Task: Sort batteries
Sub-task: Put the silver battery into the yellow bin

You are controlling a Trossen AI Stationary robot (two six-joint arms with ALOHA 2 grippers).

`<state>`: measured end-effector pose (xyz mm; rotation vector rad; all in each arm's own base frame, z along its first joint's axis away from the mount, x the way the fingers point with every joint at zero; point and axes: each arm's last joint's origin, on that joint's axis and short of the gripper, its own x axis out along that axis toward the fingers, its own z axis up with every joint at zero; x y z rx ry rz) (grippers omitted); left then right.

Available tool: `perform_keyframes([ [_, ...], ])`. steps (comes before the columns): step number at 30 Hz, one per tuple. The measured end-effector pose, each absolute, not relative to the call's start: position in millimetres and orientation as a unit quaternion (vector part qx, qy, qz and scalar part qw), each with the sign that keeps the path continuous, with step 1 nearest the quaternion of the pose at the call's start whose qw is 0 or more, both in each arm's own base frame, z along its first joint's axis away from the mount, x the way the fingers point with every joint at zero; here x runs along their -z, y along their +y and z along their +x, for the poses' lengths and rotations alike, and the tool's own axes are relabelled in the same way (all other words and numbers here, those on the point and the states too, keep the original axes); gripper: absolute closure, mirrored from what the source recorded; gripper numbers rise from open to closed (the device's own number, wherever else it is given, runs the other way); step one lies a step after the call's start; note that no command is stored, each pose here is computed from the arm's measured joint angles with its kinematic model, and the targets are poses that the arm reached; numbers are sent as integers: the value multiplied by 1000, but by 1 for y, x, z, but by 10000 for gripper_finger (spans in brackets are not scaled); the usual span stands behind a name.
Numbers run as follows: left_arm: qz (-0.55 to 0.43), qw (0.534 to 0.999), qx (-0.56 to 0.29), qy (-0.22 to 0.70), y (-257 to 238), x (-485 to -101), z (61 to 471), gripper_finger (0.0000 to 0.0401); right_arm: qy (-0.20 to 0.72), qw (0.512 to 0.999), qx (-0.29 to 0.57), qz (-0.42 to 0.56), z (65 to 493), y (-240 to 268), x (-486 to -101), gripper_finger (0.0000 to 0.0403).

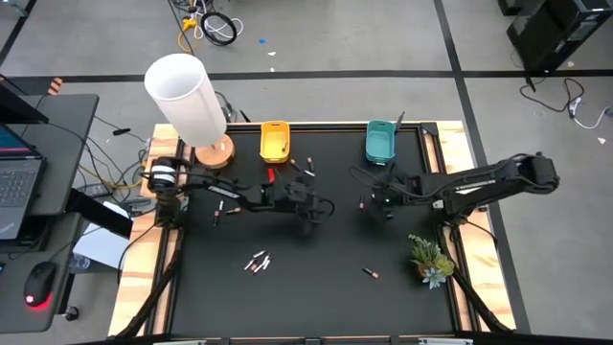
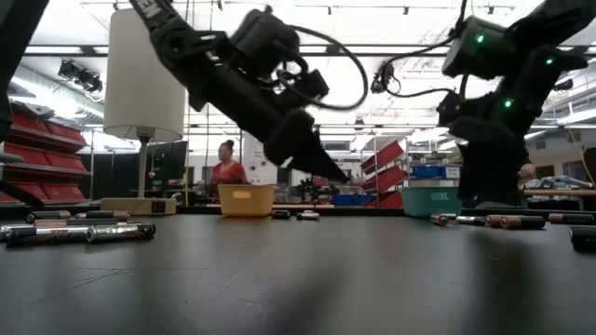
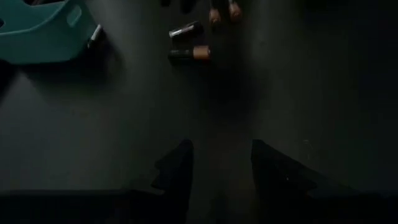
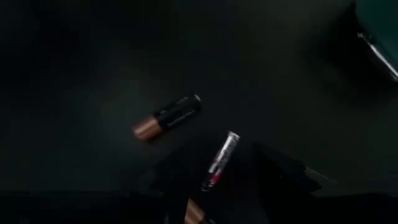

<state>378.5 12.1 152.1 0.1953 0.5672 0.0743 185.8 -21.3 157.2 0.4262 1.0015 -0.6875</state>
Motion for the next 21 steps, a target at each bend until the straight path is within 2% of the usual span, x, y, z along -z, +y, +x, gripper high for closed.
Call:
perform_keyframes([
  [8, 78, 975, -54, 199, 13, -167, 337, 239, 498, 779, 322, 206, 190, -27, -144, 232],
  [15, 71, 976, -74, 192, 12, -170, 311, 239, 509, 767, 320, 223, 192, -34, -138, 232],
  [21, 70, 977, -74, 190, 12, -167, 304, 239, 526, 751, 316, 243, 197, -40, -127, 244],
])
